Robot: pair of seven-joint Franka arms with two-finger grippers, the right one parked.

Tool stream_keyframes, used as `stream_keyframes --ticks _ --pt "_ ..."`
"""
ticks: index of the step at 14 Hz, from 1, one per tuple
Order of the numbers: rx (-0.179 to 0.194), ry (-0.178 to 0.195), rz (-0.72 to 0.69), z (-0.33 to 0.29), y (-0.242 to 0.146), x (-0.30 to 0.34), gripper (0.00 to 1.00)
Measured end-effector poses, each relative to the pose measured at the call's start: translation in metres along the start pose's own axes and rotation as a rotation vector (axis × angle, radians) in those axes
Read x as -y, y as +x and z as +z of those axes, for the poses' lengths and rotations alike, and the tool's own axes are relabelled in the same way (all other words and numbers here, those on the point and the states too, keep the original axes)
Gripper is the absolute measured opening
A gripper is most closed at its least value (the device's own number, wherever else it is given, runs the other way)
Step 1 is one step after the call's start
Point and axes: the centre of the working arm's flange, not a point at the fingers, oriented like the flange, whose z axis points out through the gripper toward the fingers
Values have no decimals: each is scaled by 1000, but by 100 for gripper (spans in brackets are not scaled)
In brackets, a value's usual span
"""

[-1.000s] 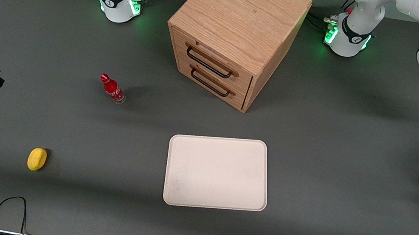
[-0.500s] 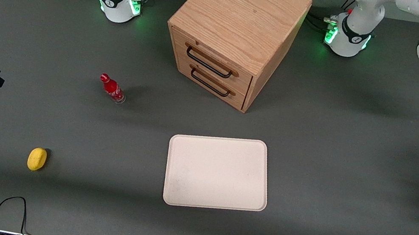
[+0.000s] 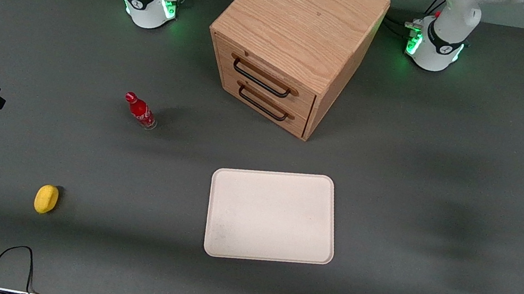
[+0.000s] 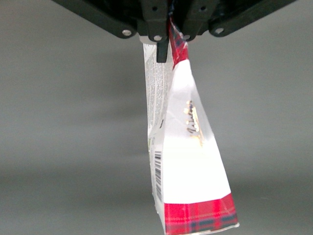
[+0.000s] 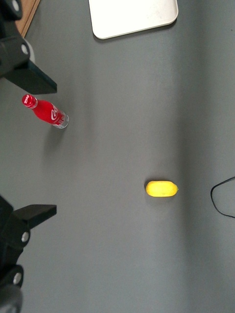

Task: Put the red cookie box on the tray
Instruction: 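Carry the cookie box over the white tray with the left gripper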

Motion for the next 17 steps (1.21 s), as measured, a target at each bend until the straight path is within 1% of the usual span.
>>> stream_keyframes --ticks 1,2,3,5,6,7,8,9,10,12,13,15,17 --pt "5 -7 -27 -5 2 -40 5" --pt "11 -4 -54 -7 3 -81 5" --pt "19 4 -83 -5 5 -124 5" --pt "28 41 -131 5 5 -209 5" --pt "14 60 -146 13 4 -250 5" --pt "-5 67 -166 25 1 -287 5" --pt "-18 64 -179 41 -3 -320 5" --pt "-27 62 -171 60 -6 -347 5" --pt "-28 74 -144 85 -8 -369 5" --pt "-15 100 -95 140 -11 -406 5" --pt "-6 101 -89 166 -13 -420 5" --pt "25 107 -87 210 -21 -444 5" --pt "50 130 -79 243 -30 -461 5"
